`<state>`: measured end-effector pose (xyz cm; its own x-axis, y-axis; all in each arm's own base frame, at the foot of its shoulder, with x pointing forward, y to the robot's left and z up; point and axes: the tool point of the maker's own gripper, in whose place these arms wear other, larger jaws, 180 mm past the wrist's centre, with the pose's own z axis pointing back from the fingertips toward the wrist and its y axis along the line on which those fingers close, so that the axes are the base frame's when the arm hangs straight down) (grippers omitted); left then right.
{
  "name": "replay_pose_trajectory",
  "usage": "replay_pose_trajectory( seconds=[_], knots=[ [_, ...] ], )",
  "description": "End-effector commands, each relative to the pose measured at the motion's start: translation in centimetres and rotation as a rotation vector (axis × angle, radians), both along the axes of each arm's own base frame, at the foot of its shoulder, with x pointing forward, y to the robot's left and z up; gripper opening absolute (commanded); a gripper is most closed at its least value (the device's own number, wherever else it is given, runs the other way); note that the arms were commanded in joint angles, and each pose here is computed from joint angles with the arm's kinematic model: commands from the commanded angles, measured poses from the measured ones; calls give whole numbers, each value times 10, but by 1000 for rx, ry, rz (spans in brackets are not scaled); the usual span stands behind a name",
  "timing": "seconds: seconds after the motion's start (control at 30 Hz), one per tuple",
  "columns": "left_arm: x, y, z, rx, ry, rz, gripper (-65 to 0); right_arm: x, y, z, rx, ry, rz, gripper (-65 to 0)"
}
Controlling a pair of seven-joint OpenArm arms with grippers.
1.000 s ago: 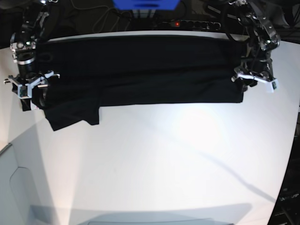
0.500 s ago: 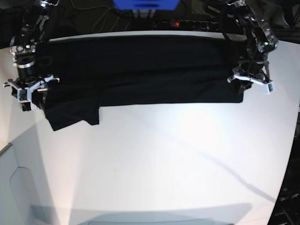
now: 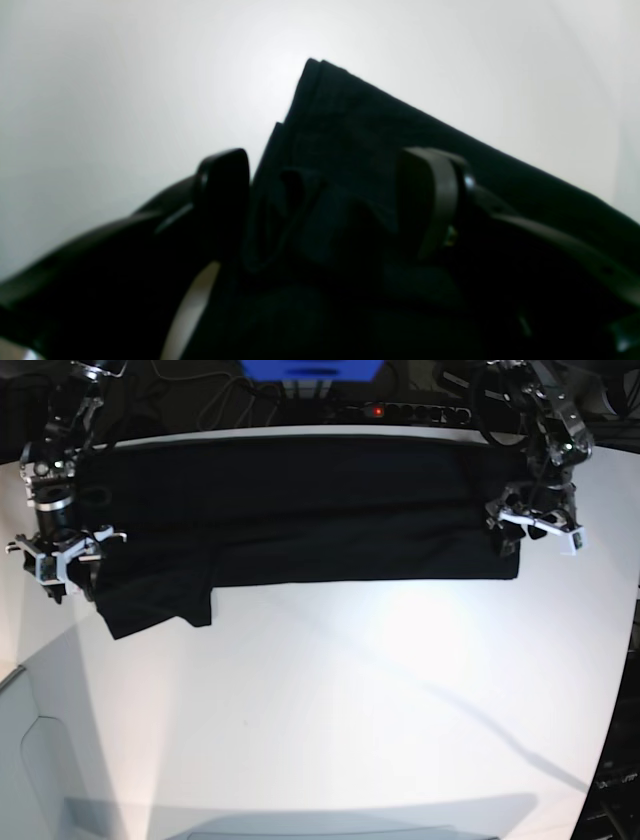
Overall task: Fold the T-shirt properly
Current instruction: 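Grasp the folded edge corners again with both grippers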
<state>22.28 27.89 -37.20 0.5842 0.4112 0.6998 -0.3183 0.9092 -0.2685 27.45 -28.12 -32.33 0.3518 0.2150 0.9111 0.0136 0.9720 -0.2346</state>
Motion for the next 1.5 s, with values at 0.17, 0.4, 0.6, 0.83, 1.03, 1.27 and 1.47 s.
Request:
replay_pose_trajectory(
  seconds=[0.17, 0.4, 0.6, 0.83, 1.03, 1.27, 1.47],
  knots=[
    [7, 2, 11, 12, -40, -6, -337, 4, -2, 15, -12, -52, 4, -319],
    [9, 2, 12, 10, -43, -5, -614, 12, -5, 22, -13, -75, -4, -319],
    [8, 3, 15, 20, -46, -5, -649, 22, -10, 21, -12, -30, -29, -319],
    [3, 8, 52, 91, -119, -6, -649, 40, -16, 29, -26, -2, -43, -319],
    [-6, 18, 59, 120, -121, 16, -649, 54, -23, 23, -15, 71, -65, -245],
    [-9, 24, 61, 130, -123, 32, -649, 79, -10, -10, 10, 198, 46, -233],
    [-7, 24, 62, 129, -129, 31, -649, 95, -19, -15, 42, 208, 29, -233]
  ],
)
